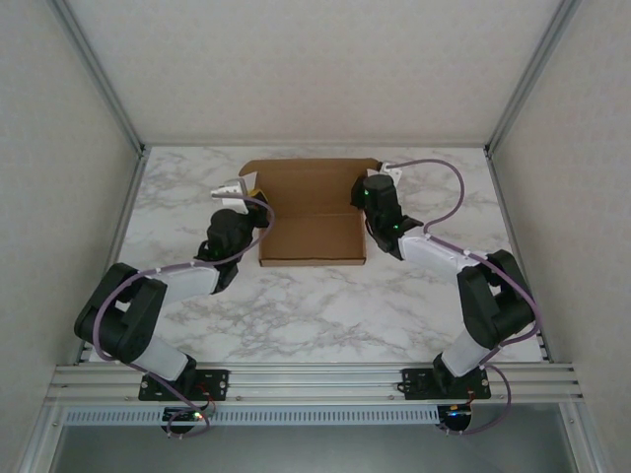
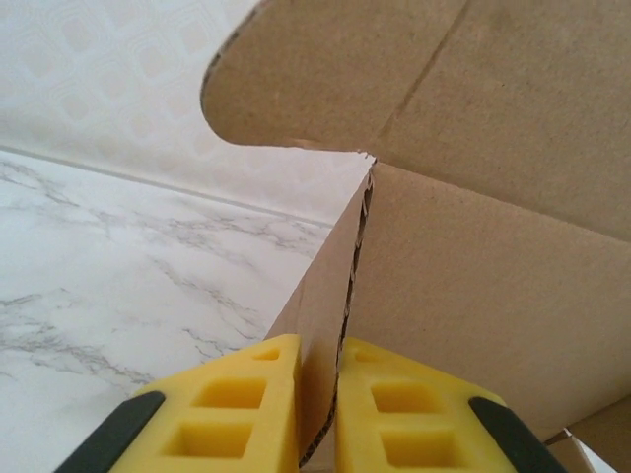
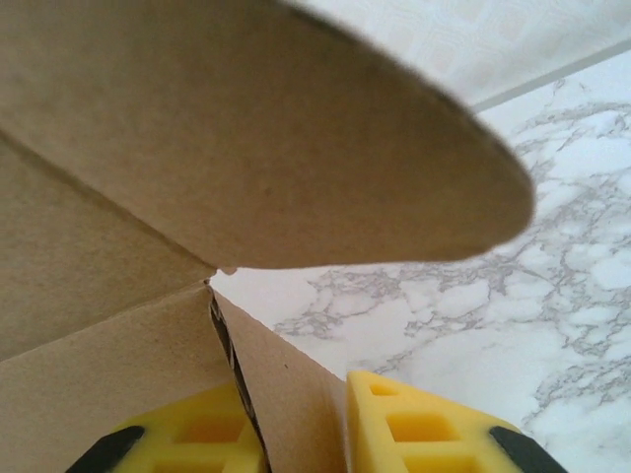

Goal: Fold the paper box

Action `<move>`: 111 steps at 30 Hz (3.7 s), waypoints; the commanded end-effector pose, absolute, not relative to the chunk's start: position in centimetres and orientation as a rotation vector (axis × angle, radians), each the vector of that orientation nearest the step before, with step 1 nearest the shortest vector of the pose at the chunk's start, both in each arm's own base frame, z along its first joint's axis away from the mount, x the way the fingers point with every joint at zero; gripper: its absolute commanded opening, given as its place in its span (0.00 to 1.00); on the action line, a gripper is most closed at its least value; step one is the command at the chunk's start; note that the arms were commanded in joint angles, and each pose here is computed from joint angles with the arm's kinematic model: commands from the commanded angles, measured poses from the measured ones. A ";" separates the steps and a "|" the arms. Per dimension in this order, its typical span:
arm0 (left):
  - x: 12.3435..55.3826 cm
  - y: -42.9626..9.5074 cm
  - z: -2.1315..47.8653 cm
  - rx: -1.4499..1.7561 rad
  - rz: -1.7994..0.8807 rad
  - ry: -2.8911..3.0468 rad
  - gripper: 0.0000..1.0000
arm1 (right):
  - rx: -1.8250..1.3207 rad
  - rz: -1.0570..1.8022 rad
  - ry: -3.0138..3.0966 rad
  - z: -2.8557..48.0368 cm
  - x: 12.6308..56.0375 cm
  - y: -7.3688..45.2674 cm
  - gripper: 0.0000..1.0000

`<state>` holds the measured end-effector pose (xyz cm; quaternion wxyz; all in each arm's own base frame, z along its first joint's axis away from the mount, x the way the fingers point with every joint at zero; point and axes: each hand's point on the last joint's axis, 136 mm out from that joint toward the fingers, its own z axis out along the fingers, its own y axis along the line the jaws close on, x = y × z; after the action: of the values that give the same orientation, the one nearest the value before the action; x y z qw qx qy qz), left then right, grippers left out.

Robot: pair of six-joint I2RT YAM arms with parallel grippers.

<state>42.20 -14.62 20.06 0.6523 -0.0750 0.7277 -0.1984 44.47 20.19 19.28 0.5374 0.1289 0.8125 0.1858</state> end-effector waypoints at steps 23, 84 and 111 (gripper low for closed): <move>36.7 -16.6 17.4 -0.182 -0.356 1.564 0.19 | 0.194 0.432 1.846 16.2 39.0 21.5 0.24; 35.8 -16.7 15.4 -0.095 -0.299 1.581 0.16 | -0.027 0.510 1.985 13.3 37.2 24.5 0.30; 37.9 -15.9 13.6 -0.022 -0.239 1.673 0.15 | -0.182 0.602 1.951 29.3 31.8 21.7 0.48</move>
<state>37.79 -15.77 14.18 0.6700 -0.0245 0.7341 -0.1077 30.66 22.91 29.19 0.5362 -0.1053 0.7867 0.2874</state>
